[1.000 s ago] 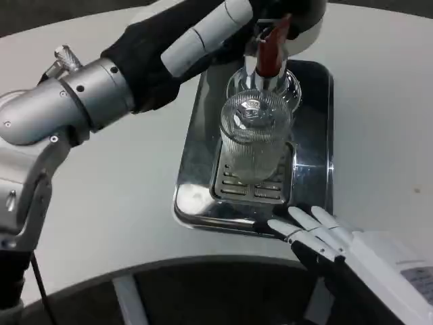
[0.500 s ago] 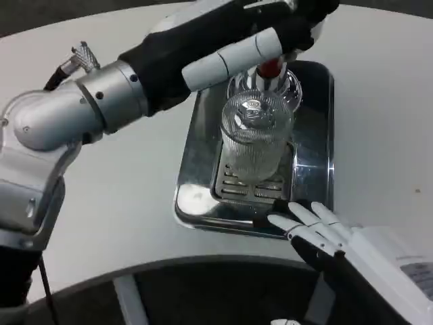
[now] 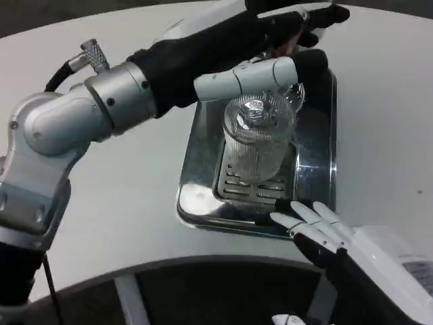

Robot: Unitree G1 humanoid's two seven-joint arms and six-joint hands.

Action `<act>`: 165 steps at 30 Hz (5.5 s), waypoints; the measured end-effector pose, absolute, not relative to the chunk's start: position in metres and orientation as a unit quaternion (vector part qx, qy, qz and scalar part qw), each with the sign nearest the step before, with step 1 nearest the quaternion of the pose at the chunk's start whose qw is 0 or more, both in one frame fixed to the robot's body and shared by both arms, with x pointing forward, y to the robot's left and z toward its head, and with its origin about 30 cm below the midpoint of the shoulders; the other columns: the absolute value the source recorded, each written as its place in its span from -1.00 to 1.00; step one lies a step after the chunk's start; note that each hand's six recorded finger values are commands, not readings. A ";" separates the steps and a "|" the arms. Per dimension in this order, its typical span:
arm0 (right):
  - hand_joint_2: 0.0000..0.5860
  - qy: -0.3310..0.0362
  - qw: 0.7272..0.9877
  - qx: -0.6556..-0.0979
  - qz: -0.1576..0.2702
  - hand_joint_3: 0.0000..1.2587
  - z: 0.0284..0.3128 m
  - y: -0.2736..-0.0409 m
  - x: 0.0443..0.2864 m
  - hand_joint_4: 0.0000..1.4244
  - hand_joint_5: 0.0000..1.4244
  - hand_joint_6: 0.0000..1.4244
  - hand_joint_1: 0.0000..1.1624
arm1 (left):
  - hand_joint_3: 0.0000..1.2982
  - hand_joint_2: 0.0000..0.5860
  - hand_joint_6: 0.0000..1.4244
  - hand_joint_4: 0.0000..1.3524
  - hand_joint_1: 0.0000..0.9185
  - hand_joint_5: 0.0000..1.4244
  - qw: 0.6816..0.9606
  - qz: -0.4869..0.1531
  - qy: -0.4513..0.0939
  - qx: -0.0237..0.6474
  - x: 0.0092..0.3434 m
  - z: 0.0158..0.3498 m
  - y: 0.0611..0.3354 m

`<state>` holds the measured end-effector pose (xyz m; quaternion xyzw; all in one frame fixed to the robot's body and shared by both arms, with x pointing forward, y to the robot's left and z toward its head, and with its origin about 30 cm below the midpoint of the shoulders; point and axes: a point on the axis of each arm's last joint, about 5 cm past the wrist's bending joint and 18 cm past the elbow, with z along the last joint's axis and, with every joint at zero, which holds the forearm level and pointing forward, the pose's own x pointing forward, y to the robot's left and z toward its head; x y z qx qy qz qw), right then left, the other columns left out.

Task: Grasp the cup under the faucet to collect the drink, then remove the cup.

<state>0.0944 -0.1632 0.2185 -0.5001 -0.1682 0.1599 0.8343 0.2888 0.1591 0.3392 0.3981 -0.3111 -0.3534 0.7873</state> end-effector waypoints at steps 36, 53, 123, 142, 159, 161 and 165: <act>0.02 -0.142 0.928 -0.331 0.094 -0.99 0.213 -0.164 0.124 -0.92 -0.83 -0.73 0.07 | -0.85 -0.72 -0.87 -1.00 -1.00 -0.95 0.740 -0.342 -0.337 0.471 0.290 0.343 0.153; -0.09 -0.164 0.944 -0.287 0.013 -1.00 0.201 -0.145 0.155 -0.93 -0.86 -0.80 0.19 | -0.85 -0.70 -0.87 -1.00 -1.00 -0.95 0.738 -0.341 -0.338 0.475 0.291 0.344 0.154; -0.17 -0.200 0.953 -0.225 0.023 -0.91 0.188 -0.117 0.241 -0.88 -0.79 -0.78 0.19 | -0.82 -0.67 -0.87 -1.00 -1.00 -0.95 0.716 -0.345 -0.349 0.497 0.301 0.350 0.158; -0.16 -0.201 0.957 -0.210 0.026 -0.90 0.188 -0.111 0.243 -0.88 -0.79 -0.77 0.18 | -0.82 -0.66 -0.87 -1.00 -1.00 -0.95 0.711 -0.349 -0.348 0.501 0.302 0.350 0.156; -0.15 -0.194 0.960 -0.200 0.023 -0.89 0.184 -0.102 0.246 -0.88 -0.79 -0.77 0.19 | -0.82 -0.66 -0.86 -1.00 -1.00 -0.95 0.710 -0.347 -0.348 0.504 0.301 0.351 0.157; -0.15 -0.193 0.961 -0.199 0.023 -0.89 0.184 -0.101 0.246 -0.88 -0.79 -0.77 0.19 | -0.82 -0.66 -0.86 -1.00 -1.00 -0.95 0.710 -0.346 -0.348 0.504 0.300 0.351 0.158; -0.15 -0.194 0.961 -0.195 0.022 -0.89 0.184 -0.099 0.247 -0.88 -0.79 -0.77 0.19 | -0.82 -0.66 -0.86 -1.00 -1.00 -0.95 0.710 -0.346 -0.348 0.505 0.300 0.351 0.158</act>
